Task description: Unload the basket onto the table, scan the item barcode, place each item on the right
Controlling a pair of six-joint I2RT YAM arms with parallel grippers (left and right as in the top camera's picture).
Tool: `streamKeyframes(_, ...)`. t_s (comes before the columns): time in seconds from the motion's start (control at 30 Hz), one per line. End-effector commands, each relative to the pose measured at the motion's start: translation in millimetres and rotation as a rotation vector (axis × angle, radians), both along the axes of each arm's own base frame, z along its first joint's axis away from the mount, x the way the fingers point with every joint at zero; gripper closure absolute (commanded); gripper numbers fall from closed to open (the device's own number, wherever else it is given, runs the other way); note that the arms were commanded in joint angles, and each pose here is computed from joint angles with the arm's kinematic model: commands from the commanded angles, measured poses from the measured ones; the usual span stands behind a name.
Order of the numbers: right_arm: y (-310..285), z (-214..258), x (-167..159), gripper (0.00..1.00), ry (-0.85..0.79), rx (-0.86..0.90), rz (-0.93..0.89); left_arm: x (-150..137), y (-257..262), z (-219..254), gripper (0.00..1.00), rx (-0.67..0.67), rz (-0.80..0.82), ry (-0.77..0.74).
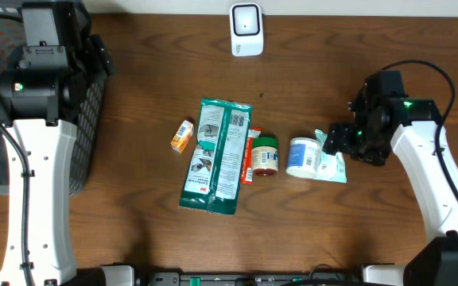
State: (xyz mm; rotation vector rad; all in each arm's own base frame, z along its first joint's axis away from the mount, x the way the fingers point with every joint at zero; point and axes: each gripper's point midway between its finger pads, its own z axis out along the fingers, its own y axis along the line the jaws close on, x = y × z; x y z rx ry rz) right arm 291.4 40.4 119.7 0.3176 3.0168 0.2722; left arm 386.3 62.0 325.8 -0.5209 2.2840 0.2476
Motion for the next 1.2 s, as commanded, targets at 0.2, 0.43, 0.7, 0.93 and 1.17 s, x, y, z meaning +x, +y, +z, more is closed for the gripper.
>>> streamKeyframes(0.2,0.8,0.3,0.9,0.2,-0.006,0.009,-0.002,-0.2,4.3,2.7,0.1,0.011,0.017,-0.006)
streamKeyframes(0.43,0.7,0.0,-0.7,0.16,0.001,0.008,-0.002,-0.2,4.3,2.7,0.1,0.011,0.017,-0.006)
streamKeyframes(0.7,7.0,0.9,-3.6,0.14,0.013,0.046,0.002,-0.2,4.3,2.7,0.1,0.011,0.017,-0.006)
streamKeyframes(0.93,7.8,0.5,-9.3,0.13,0.036,0.051,0.002,-0.2,4.3,2.7,0.1,0.011,0.017,-0.006)
streamKeyframes(1.17,8.3,0.0,-10.7,0.12,0.042,0.051,0.004,-0.2,4.3,2.7,0.1,0.011,0.017,-0.006)
